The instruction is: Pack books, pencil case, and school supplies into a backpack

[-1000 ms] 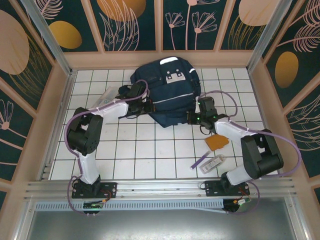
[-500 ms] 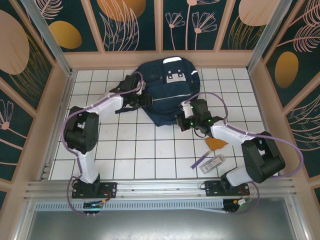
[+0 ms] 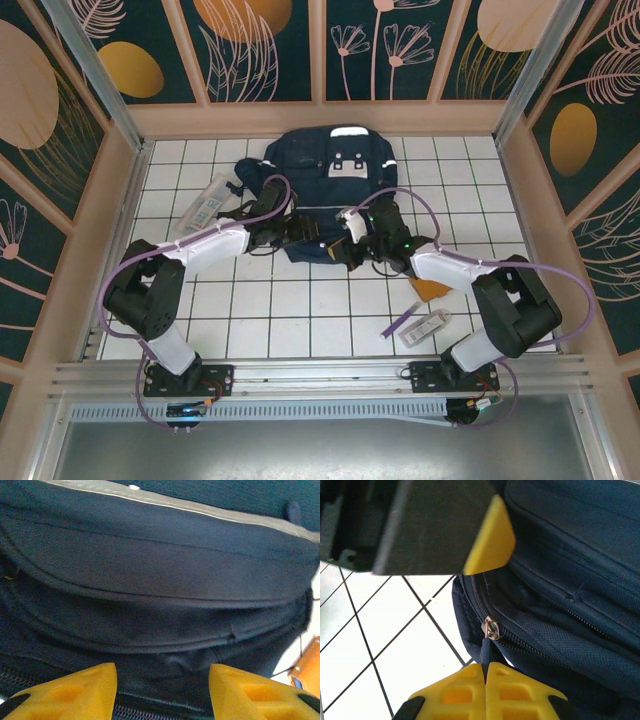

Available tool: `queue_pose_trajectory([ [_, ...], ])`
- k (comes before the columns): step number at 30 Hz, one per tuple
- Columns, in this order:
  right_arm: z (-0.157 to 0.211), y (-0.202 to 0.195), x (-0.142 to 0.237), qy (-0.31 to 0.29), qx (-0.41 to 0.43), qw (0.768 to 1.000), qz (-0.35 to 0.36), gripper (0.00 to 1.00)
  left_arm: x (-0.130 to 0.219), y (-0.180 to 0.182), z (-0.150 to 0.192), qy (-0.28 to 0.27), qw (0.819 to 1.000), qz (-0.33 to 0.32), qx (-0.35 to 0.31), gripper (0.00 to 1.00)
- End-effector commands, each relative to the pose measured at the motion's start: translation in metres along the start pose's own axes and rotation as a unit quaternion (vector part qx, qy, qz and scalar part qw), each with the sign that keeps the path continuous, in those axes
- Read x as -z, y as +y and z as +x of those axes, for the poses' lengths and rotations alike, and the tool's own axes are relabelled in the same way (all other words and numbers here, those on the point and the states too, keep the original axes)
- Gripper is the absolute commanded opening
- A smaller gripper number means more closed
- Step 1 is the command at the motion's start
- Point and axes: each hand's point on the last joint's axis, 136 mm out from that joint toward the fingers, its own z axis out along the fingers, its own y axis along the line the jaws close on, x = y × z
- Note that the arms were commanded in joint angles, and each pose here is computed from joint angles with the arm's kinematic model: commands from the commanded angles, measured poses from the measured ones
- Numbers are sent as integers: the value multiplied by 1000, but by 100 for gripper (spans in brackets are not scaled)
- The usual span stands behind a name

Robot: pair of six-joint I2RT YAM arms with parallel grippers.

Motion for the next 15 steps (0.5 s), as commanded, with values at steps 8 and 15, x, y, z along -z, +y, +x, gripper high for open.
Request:
queue_pose_trajectory([
  [8, -17, 22, -12, -15, 55, 998, -36, 0, 33, 23, 18, -2, 990, -84, 114, 67],
  [15, -14, 39, -27, 4, 96, 994, -60, 0, 6, 27, 28, 46, 987, -95, 117, 72],
])
